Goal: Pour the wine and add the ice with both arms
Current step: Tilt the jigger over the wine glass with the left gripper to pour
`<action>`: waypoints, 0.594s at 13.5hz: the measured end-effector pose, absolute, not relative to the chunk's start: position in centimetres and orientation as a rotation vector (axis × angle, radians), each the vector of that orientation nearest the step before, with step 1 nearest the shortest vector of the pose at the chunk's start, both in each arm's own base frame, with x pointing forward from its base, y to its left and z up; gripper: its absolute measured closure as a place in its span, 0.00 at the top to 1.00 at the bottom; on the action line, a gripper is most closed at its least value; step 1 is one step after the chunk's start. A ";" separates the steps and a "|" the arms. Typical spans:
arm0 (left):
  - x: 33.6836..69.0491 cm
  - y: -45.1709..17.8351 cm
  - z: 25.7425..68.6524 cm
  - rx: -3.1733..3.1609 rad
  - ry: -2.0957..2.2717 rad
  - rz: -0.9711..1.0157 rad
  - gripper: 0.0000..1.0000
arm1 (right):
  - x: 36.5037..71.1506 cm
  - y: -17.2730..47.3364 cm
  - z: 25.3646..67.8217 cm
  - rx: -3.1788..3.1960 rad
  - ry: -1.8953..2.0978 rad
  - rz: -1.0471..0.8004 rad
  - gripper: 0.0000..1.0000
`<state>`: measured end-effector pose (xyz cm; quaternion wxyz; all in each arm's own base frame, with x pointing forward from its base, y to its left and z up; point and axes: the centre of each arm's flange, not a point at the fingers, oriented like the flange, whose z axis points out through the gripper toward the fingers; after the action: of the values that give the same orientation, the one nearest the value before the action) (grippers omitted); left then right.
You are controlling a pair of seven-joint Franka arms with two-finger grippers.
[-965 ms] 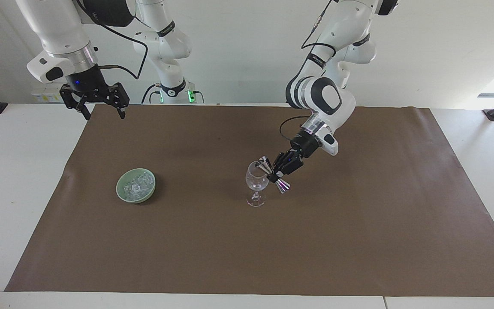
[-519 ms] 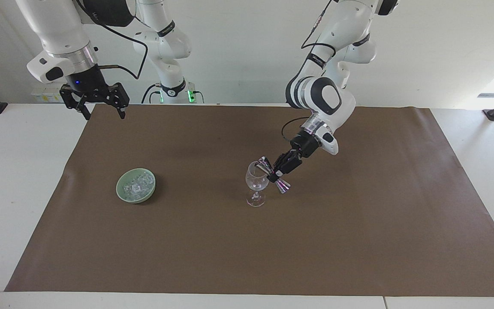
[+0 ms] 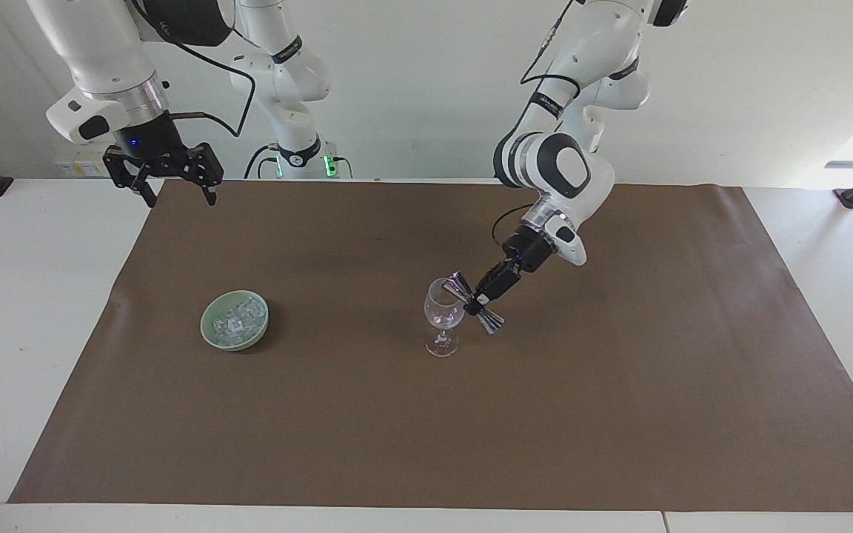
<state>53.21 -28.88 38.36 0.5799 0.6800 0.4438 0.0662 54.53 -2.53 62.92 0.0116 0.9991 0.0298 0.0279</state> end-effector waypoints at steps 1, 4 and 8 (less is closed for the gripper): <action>53.2 -28.8 38.3 1.595 1.036 0.162 0.22 | 54.5 -2.5 62.9 3.116 0.093 0.087 1.00; 53.2 -28.7 38.6 1.604 1.045 0.181 0.22 | 54.5 -2.5 62.9 3.116 0.093 0.087 1.00; 53.3 -28.8 39.0 1.604 1.048 0.193 0.22 | 54.5 -2.5 62.9 3.116 0.093 0.087 1.00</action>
<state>53.34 -28.76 39.00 0.5710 0.6838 0.4468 0.0822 54.53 -2.53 62.92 0.0116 0.9991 0.0298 0.0279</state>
